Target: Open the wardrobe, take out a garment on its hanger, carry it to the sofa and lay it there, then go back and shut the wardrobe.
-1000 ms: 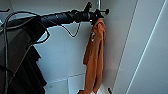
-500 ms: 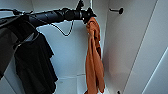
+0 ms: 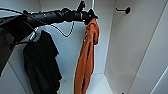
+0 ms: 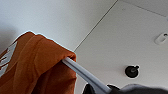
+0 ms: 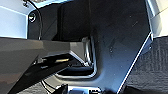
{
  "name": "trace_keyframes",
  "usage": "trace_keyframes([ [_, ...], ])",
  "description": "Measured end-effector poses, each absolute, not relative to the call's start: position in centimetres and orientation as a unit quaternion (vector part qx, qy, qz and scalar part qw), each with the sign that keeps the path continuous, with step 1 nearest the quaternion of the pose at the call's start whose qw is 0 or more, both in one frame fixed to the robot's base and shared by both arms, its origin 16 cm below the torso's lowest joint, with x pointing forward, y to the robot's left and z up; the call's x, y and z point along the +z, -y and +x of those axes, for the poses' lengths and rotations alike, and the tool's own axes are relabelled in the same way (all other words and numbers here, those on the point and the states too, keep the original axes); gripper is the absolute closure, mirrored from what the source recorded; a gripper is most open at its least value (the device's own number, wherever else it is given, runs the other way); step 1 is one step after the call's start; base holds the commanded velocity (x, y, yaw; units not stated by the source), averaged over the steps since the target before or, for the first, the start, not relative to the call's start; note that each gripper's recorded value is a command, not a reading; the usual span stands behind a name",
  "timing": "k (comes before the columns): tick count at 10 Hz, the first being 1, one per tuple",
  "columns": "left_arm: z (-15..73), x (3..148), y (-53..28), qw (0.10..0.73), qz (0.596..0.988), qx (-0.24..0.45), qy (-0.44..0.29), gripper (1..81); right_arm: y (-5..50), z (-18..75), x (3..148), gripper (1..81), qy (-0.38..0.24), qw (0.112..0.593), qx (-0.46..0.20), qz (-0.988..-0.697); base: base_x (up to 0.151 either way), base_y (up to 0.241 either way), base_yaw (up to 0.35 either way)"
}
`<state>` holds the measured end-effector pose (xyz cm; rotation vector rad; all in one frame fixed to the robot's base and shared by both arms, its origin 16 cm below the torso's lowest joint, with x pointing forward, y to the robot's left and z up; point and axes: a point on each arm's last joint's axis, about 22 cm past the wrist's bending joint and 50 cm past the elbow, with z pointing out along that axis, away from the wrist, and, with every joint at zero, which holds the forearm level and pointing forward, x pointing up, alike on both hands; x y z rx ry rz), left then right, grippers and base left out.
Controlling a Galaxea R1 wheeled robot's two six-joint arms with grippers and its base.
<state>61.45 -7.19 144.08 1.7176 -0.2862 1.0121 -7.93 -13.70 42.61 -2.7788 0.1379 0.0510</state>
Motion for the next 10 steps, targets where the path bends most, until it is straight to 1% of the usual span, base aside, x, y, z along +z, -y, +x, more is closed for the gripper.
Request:
trace_keyframes([
  [4, 56.3, 142.4, 7.7, 0.549, 0.717, 0.397, 0.166, 81.1, 13.6, -7.9, 42.6, 1.0, -0.049, 0.179, 0.018, -0.982, 0.000, 0.000, 0.000],
  [7, 53.8, 139.8, 10.6, 0.575, 0.713, 0.358, 0.182, 81.1, 13.6, -7.1, 42.6, 1.0, -0.048, 0.180, 0.014, -0.982, -0.070, 0.000, 0.000],
  [8, 53.7, 138.2, 11.2, 0.576, 0.718, 0.346, 0.182, 81.1, 13.7, -6.7, 42.6, 1.0, -0.048, 0.180, 0.011, -0.982, -0.081, 0.000, 0.000],
  [10, 53.0, 138.4, 11.6, 0.580, 0.715, 0.342, 0.186, 81.1, 13.6, -7.8, 42.6, 1.0, -0.048, 0.180, 0.018, -0.982, -0.084, 0.000, 0.000],
])
